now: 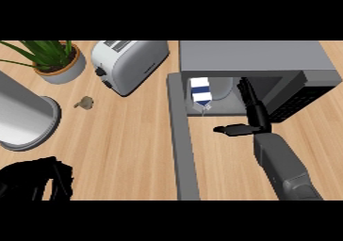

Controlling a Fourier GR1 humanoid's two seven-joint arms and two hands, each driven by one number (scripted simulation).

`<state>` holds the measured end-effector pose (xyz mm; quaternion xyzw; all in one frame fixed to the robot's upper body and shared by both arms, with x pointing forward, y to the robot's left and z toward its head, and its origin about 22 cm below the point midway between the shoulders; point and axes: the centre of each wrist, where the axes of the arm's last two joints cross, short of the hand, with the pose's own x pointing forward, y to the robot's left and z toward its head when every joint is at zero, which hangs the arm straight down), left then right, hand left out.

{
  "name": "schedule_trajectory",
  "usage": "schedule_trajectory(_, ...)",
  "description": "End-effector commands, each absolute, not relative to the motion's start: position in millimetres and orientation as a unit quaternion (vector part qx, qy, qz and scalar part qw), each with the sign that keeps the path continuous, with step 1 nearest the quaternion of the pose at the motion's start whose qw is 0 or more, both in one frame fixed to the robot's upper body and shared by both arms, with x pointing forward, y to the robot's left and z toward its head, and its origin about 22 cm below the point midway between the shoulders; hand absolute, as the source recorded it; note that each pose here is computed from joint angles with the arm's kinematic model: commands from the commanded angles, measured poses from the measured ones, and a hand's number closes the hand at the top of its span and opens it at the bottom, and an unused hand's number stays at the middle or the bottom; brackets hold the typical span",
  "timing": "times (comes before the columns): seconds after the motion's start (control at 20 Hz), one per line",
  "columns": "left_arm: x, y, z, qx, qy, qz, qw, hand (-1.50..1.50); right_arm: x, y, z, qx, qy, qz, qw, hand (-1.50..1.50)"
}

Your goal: Pick up the milk, place it into the microwave and close the microwave

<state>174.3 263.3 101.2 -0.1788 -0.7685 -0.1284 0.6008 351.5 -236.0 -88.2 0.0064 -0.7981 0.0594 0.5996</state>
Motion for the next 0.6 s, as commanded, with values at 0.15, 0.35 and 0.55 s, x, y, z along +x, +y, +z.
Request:
schedule_trajectory(0.15,181.8,225.9,99.5,-0.189,-0.764,-0.186,0.589,1.5,307.6,-271.1,-113.8,0.007,-0.79,0.049,0.611,-1.5)
schedule_trajectory(0.35,216.9,200.2,94.8,-0.181,-0.763,-0.189,0.591,1.5,277.6,-287.5,-122.6,0.002,-0.792,0.044,0.608,-1.5)
schedule_trajectory(0.55,217.7,187.1,84.6,-0.18,-0.756,-0.254,0.576,1.5,239.4,-288.9,-132.4,-0.009,-0.789,0.041,0.613,-1.5)
